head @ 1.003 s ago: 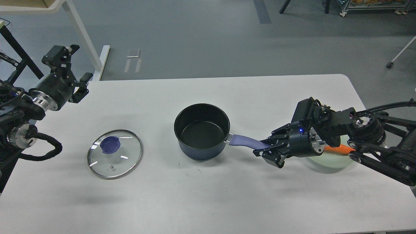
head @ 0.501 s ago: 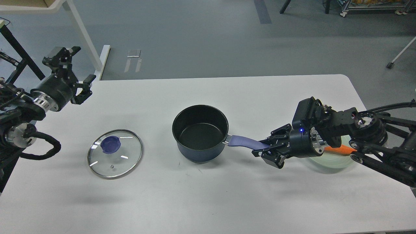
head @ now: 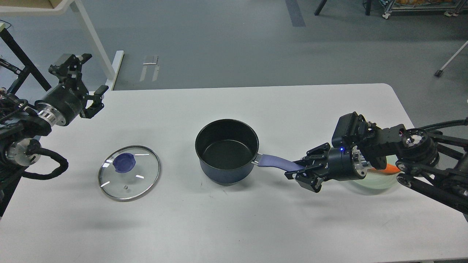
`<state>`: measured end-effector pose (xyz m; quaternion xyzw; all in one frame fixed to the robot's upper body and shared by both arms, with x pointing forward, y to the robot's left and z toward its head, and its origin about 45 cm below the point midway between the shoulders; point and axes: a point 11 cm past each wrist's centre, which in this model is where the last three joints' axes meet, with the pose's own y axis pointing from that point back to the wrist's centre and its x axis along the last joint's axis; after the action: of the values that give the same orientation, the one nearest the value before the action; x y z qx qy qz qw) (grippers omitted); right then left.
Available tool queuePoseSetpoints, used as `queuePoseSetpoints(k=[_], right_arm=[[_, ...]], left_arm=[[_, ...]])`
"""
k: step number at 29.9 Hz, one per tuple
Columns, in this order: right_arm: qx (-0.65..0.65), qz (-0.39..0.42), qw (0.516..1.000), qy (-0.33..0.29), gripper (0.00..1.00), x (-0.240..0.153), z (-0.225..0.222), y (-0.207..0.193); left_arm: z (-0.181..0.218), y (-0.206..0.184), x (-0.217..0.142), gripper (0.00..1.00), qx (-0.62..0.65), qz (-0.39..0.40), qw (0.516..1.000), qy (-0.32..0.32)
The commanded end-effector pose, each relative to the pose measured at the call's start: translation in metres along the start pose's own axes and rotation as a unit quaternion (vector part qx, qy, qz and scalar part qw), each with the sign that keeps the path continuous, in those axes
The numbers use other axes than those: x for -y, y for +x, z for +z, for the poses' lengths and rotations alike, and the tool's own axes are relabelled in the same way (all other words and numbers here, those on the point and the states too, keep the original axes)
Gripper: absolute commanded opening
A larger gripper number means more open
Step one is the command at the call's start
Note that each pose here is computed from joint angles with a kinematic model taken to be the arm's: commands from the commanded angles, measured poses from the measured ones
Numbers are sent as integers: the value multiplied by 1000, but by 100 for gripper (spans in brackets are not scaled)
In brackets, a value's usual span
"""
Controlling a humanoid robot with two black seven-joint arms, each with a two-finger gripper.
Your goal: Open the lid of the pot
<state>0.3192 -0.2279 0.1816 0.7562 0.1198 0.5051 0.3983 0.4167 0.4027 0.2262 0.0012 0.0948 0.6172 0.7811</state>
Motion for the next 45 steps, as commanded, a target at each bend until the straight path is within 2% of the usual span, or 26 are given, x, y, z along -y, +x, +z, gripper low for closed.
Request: queuePoseSetpoints(k=[1, 3, 8, 11, 14, 19, 22, 25, 31, 40, 41, 42, 45], right_arm=[[1, -3, 1000, 1, 87, 1, -1, -2], [2, -6, 1000, 1, 78, 1, -1, -3], [7, -17, 1000, 0, 42, 0, 0, -6], [7, -19, 1000, 0, 30, 0, 0, -6], [4, -22, 1000, -1, 12, 1, 0, -7], [2, -22, 1000, -1, 5, 1, -1, -7], [2, -23, 1000, -1, 5, 1, 0, -8], [2, -22, 1000, -2, 10, 0, 0, -7], [2, -21, 1000, -2, 51, 0, 0, -7], [3, -20, 1000, -3, 82, 0, 1, -6], [3, -20, 1000, -3, 93, 0, 1, -6], [3, -20, 1000, -3, 100, 0, 1, -6], [6, -19, 1000, -8, 100, -5, 3, -7]], left_arm=[[0, 0, 0, 99, 1, 0, 1000, 0], [0, 0, 0, 99, 1, 0, 1000, 0], [0, -1, 0, 99, 0, -1, 1000, 0], [0, -1, 0, 99, 0, -2, 1000, 0], [0, -1, 0, 99, -1, -1, 1000, 0], [0, -1, 0, 99, -1, -1, 1000, 0], [0, -1, 1, 99, -1, -1, 1000, -1], [1, -1, 1, 99, -1, -1, 1000, -1], [1, -1, 1, 99, 0, -1, 1000, -1], [1, -1, 1, 99, -1, -1, 1000, -2], [1, -1, 1, 99, -1, -1, 1000, -2], [1, -1, 1, 99, -1, -1, 1000, -2], [3, -2, 1, 99, -4, -5, 1000, -4]])
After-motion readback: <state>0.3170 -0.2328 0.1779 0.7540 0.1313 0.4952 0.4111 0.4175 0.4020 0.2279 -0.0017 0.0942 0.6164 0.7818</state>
